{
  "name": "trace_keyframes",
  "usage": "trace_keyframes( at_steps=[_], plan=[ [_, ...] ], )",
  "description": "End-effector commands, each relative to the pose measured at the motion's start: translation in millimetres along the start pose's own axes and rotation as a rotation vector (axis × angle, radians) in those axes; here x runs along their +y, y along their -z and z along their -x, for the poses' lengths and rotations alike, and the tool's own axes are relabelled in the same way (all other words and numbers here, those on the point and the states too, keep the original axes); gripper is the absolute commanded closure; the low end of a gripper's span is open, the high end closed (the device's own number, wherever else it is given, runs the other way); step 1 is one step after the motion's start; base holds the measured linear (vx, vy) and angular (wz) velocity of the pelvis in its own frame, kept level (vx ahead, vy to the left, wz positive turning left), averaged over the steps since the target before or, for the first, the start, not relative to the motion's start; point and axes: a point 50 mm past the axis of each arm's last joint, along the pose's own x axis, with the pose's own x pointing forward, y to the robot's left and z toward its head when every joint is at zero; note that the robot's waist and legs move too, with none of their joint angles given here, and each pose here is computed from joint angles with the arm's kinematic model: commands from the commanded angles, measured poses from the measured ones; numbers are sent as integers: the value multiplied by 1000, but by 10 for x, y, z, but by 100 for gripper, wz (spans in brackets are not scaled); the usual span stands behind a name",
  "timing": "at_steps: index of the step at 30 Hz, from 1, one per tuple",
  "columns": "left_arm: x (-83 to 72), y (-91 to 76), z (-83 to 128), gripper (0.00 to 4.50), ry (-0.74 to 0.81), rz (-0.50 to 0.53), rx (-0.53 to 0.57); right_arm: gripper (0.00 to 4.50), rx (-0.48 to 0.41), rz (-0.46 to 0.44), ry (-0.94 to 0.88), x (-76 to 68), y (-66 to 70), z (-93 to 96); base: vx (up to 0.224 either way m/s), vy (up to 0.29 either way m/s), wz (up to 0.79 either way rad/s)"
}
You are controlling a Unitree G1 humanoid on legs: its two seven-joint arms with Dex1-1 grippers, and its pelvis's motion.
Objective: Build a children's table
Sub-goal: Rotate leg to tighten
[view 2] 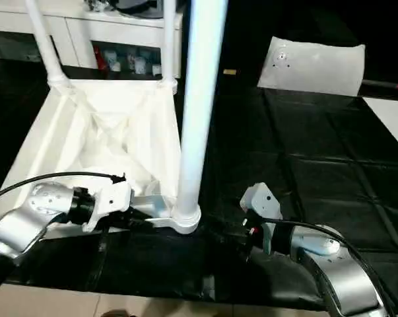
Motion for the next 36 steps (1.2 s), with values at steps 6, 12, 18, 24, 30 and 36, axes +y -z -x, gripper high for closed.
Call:
trace_keyframes(
  at_steps=[6,12,18,24,30,36],
  plan=[
    [-50,9,-49,444,37,25,-39,0,0,-10,-48,-39,-21,-82,0,0,0],
    [-77,18,-87,450,105,17,-33,29,-52,-9,-150,-80,-99,-224,0,0,0],
    [-122,-33,-123,450,206,-43,-27,74,-62,2,-270,-137,-151,-355,0,0,0],
    [-142,-80,-139,450,278,-97,-15,130,-39,9,-386,-179,-173,-407,0,0,0],
    [-120,-102,-143,450,324,-132,11,183,1,26,-521,-198,-181,-420,0,0,0],
    [-84,-90,-128,450,325,-133,21,227,30,37,-594,-188,-186,-422,0,0,0]
  ],
)
